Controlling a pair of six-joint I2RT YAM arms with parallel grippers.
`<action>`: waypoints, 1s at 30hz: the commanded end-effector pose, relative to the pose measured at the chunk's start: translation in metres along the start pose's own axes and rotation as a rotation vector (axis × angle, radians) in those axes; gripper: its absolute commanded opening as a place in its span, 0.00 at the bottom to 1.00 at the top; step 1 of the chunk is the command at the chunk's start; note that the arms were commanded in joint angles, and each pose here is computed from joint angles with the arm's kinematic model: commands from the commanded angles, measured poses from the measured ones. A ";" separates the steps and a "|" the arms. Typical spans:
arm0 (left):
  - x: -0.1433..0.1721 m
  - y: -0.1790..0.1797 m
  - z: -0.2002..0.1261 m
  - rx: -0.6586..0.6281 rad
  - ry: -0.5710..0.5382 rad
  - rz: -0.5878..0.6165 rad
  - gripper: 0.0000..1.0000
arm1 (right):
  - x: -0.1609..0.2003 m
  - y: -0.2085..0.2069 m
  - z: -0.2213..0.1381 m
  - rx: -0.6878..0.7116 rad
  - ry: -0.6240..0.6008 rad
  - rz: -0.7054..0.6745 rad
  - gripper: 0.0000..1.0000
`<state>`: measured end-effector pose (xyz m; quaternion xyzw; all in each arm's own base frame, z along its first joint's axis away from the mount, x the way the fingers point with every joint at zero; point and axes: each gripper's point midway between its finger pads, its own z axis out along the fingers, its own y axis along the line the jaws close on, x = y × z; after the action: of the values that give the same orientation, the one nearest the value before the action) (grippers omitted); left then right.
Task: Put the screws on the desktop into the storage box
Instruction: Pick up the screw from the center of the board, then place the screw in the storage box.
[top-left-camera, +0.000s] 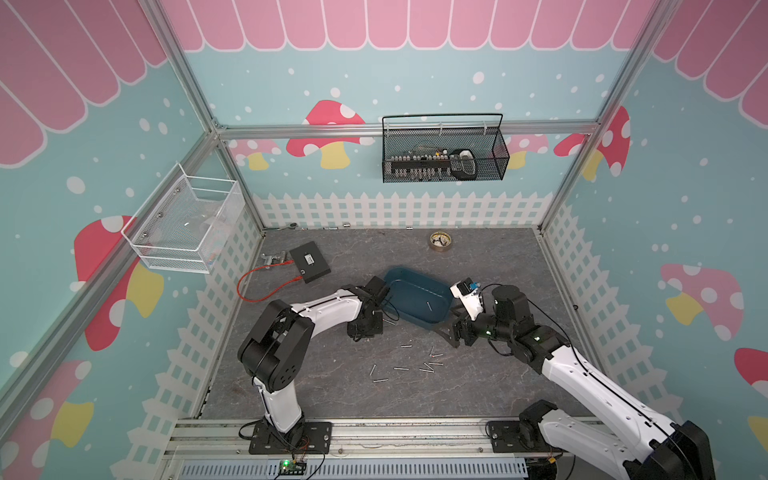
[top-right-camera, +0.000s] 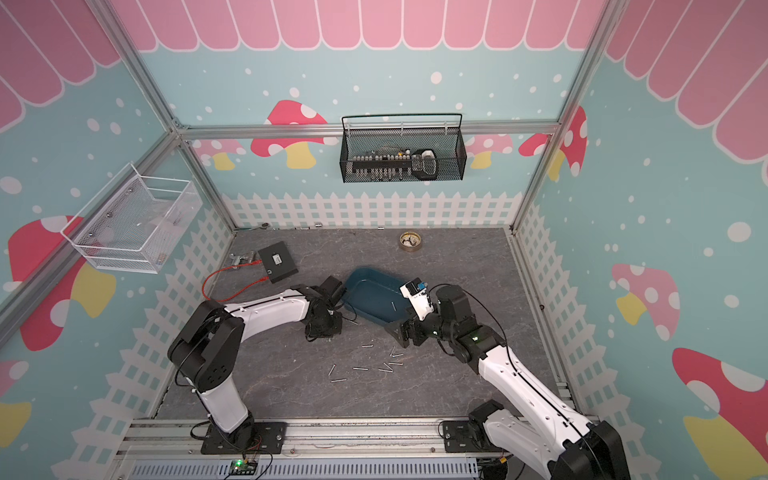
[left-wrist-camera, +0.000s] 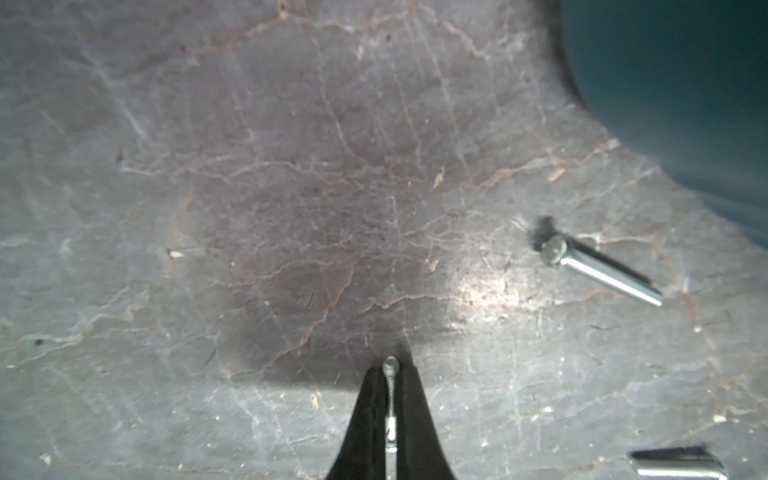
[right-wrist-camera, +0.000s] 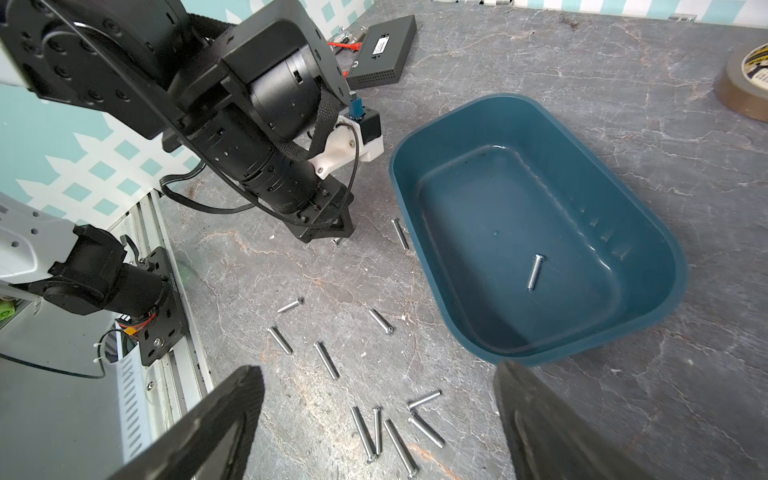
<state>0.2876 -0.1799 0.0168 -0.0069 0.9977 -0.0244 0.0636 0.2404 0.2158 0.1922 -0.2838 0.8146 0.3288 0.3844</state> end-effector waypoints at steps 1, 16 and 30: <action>0.015 0.014 0.007 -0.056 0.066 0.027 0.00 | 0.000 -0.003 -0.002 0.016 -0.009 0.000 0.93; -0.009 -0.063 -0.081 0.362 -0.013 0.112 0.00 | 0.000 -0.007 -0.001 0.039 -0.012 0.003 0.93; -0.063 -0.107 -0.100 0.490 -0.131 0.151 0.01 | -0.001 -0.011 -0.003 0.063 -0.019 0.005 0.92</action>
<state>0.3236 -0.2718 0.1286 0.0690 0.9589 -0.2493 0.1168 0.2465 0.2106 0.1907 -0.2736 0.8211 0.3101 0.3934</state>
